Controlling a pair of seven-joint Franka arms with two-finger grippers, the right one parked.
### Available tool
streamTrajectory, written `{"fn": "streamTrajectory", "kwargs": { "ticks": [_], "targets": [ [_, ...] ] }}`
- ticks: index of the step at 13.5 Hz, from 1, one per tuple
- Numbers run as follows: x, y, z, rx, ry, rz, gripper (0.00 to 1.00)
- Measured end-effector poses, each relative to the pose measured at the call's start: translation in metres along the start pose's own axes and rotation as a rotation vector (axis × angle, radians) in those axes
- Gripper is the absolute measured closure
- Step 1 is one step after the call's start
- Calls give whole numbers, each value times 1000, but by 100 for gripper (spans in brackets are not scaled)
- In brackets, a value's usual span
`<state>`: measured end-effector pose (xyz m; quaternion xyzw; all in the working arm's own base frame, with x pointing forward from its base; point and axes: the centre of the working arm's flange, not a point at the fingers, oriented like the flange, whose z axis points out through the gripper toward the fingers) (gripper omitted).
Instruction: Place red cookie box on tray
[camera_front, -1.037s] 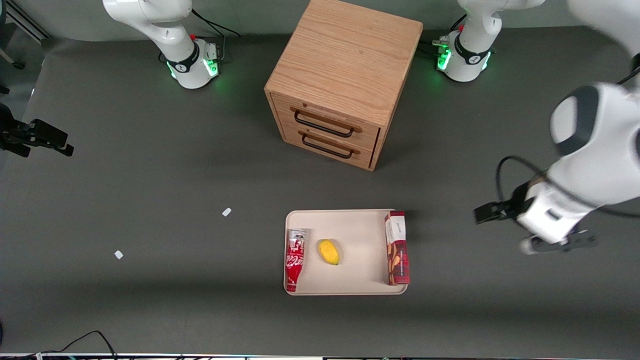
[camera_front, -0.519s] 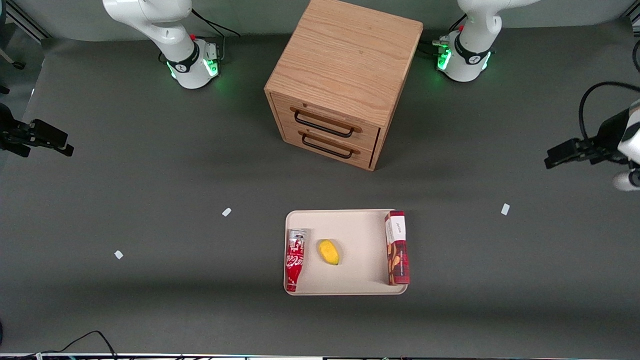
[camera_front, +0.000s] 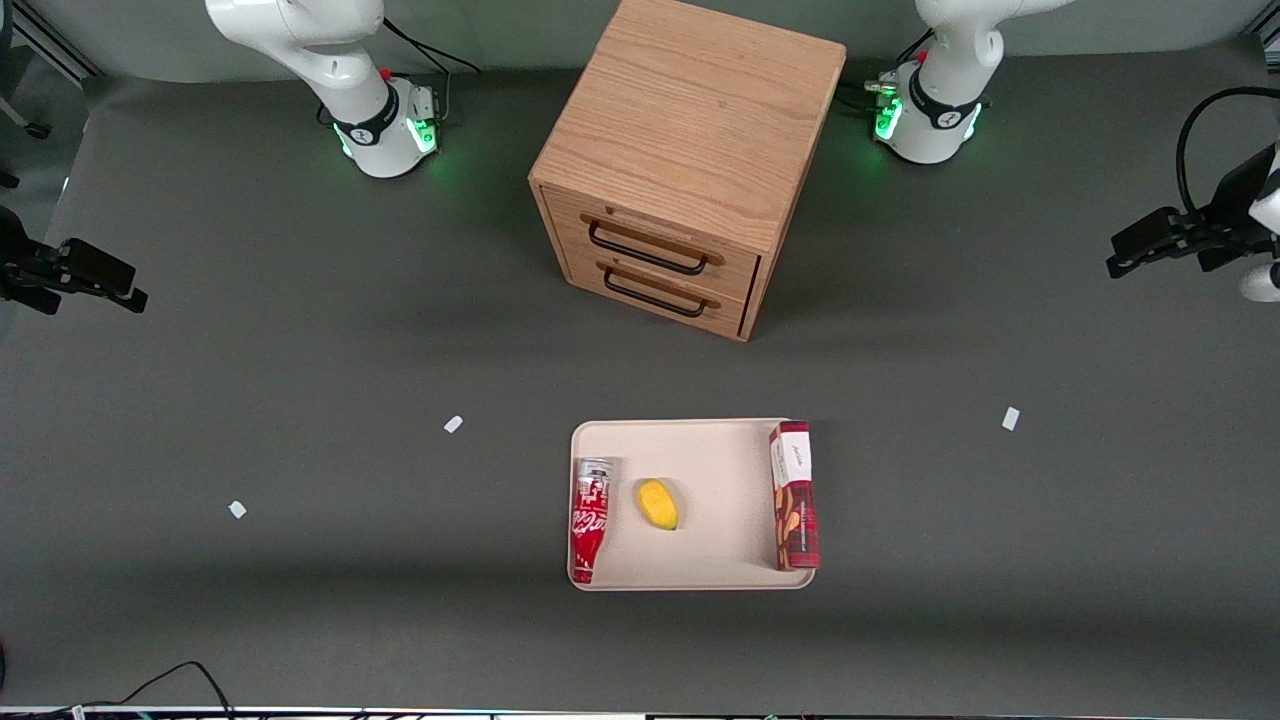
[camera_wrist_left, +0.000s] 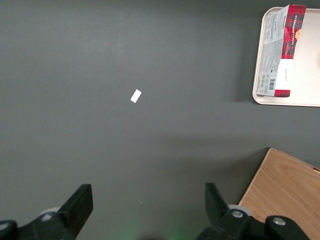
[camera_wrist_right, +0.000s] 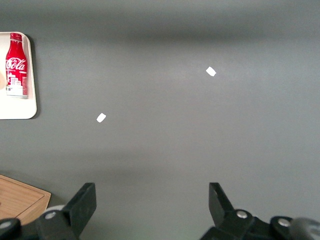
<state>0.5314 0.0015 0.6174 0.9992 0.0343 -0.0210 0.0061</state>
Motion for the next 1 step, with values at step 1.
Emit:
{"fn": "streamTrajectory", "kwargs": {
  "ticks": [1],
  "targets": [
    [-2,0,-2,1,3,-1,0]
  ]
}}
